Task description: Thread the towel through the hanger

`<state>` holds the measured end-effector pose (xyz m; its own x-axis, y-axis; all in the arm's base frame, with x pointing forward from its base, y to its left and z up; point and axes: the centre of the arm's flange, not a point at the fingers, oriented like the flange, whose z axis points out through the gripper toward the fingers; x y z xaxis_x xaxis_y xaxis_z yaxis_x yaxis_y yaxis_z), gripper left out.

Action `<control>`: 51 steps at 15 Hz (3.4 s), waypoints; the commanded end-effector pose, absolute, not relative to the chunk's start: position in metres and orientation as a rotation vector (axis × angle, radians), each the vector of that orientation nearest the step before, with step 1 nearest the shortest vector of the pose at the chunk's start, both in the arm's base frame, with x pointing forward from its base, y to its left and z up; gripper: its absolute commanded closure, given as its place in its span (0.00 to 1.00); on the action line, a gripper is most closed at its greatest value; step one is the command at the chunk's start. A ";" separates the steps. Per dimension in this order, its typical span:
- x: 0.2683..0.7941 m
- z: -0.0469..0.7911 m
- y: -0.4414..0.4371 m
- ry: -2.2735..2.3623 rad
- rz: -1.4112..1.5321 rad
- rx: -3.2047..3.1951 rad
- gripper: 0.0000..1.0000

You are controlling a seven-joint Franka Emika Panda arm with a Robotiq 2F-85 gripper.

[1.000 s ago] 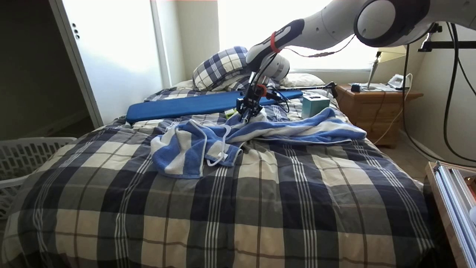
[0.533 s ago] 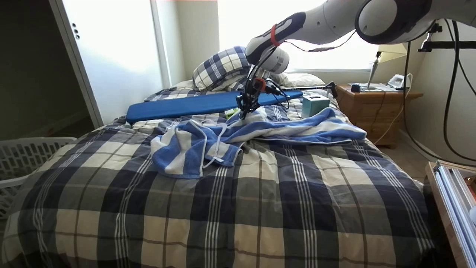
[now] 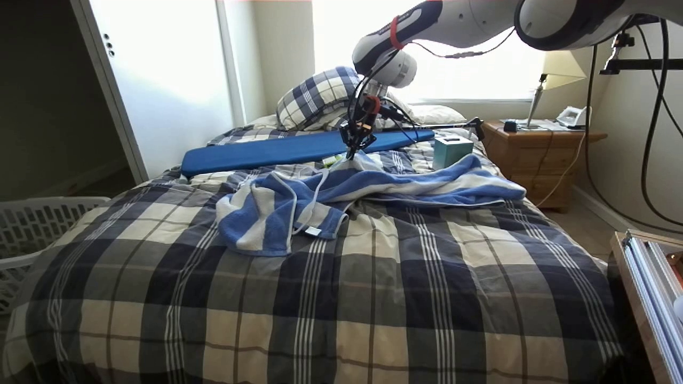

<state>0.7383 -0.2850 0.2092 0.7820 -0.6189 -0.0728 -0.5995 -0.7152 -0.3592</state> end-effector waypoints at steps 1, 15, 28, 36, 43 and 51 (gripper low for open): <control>0.727 0.212 -0.288 1.035 0.045 -2.636 0.99; 0.733 0.209 -0.285 1.064 0.085 -2.621 0.34; 0.734 0.170 -0.294 1.164 0.101 -2.614 0.40; 0.734 0.168 -0.301 1.177 0.001 -2.634 0.59; 0.736 0.153 -0.306 1.178 -0.016 -2.613 0.53; 0.741 0.181 -0.304 1.109 -0.141 -2.482 0.58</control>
